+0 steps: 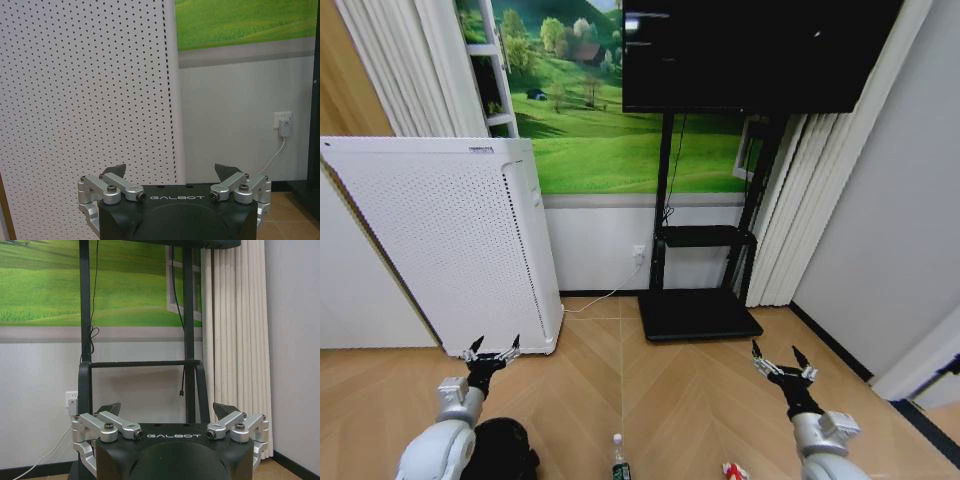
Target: Pick up the trash bin and place the garbage on the floor into it.
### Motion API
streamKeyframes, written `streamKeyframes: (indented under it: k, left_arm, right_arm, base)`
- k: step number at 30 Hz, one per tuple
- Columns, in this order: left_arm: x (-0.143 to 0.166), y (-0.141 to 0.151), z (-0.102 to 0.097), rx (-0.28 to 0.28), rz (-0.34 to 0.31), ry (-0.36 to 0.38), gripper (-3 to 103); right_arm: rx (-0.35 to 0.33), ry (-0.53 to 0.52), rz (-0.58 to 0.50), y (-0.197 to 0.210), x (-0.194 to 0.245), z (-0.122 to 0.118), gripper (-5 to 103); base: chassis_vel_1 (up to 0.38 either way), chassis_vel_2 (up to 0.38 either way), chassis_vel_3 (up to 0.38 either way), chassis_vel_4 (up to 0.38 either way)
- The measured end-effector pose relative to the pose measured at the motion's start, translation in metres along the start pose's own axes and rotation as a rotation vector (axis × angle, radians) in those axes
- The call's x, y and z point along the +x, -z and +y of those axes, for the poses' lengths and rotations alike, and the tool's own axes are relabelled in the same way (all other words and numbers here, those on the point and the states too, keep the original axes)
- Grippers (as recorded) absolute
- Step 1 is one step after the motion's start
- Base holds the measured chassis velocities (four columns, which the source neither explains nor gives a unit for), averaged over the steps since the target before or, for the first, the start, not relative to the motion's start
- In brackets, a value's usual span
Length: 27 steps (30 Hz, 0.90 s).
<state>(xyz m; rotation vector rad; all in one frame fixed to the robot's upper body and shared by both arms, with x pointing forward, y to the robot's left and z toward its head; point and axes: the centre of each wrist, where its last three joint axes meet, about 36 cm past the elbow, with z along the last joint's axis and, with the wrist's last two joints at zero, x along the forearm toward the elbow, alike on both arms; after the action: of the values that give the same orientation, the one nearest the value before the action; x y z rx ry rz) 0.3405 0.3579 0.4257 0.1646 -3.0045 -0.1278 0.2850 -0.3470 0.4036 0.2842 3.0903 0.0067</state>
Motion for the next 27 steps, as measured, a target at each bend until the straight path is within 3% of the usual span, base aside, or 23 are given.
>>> streamKeyframes:
  k: [23,25,27]
  left_arm:
    - [-0.0033,-0.0046,0.0008,-0.021,0.0,0.019,100]
    - [-0.0031,-0.0034,0.0019,-0.076,-0.011,0.031,100]
    - [-0.0024,-0.0009,0.0026,-0.096,-0.018,0.047,100]
  right_arm:
    - [-0.006,-0.005,0.003,-0.0063,0.0009,0.0011,100]
    - [-0.006,-0.005,0.004,-0.006,0.0009,0.0011,100]
    - [-0.005,-0.004,0.006,-0.0054,0.0017,0.0008,100]
  base:
    - [0.0,0.0,0.0,0.0]
    - [0.0,0.0,0.0,0.0]
    - [0.0,0.0,0.0,0.0]
